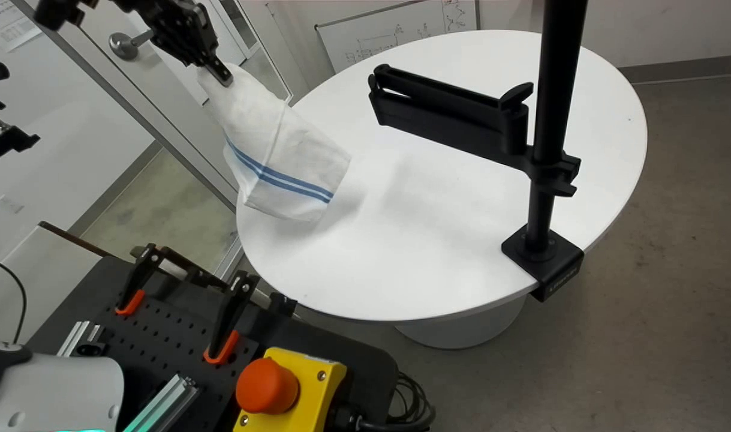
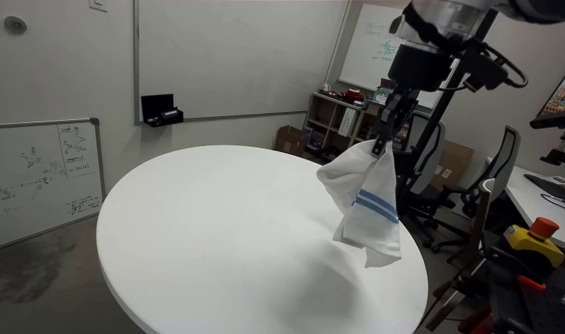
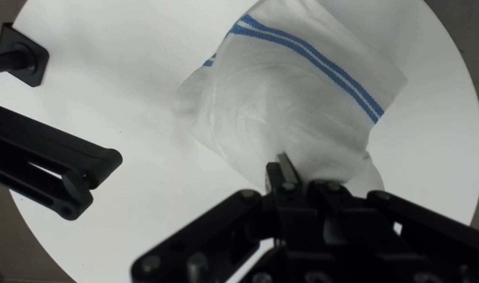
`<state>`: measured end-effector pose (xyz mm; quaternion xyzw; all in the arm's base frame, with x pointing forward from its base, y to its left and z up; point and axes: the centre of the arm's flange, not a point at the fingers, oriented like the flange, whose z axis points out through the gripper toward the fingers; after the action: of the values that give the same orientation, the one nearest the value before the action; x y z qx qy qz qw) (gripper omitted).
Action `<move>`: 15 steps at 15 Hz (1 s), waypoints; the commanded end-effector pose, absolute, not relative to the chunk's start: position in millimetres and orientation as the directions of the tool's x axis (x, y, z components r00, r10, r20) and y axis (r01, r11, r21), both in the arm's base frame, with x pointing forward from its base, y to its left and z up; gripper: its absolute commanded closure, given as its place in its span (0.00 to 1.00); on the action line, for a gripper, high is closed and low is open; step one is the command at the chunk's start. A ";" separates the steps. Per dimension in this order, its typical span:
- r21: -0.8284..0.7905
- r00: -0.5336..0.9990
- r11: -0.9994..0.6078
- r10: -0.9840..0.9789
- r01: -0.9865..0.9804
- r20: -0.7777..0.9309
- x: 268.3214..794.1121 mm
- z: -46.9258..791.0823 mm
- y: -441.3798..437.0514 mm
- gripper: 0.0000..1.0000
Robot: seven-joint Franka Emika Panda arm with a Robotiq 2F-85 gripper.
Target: Unhang the cloth and put it on the table
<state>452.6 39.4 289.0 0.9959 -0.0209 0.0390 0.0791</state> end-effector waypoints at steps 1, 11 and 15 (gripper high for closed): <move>0.210 0.995 -0.976 -0.036 -0.055 0.092 463.9 250.2 40.8 0.98; 0.337 0.993 -0.936 -0.078 -0.103 0.086 476.2 181.4 35.2 0.68; 0.331 0.992 -0.936 -0.103 -0.123 0.079 480.8 173.2 36.1 0.45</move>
<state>469.5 32.2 181.2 0.9843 -0.0457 0.0235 0.1689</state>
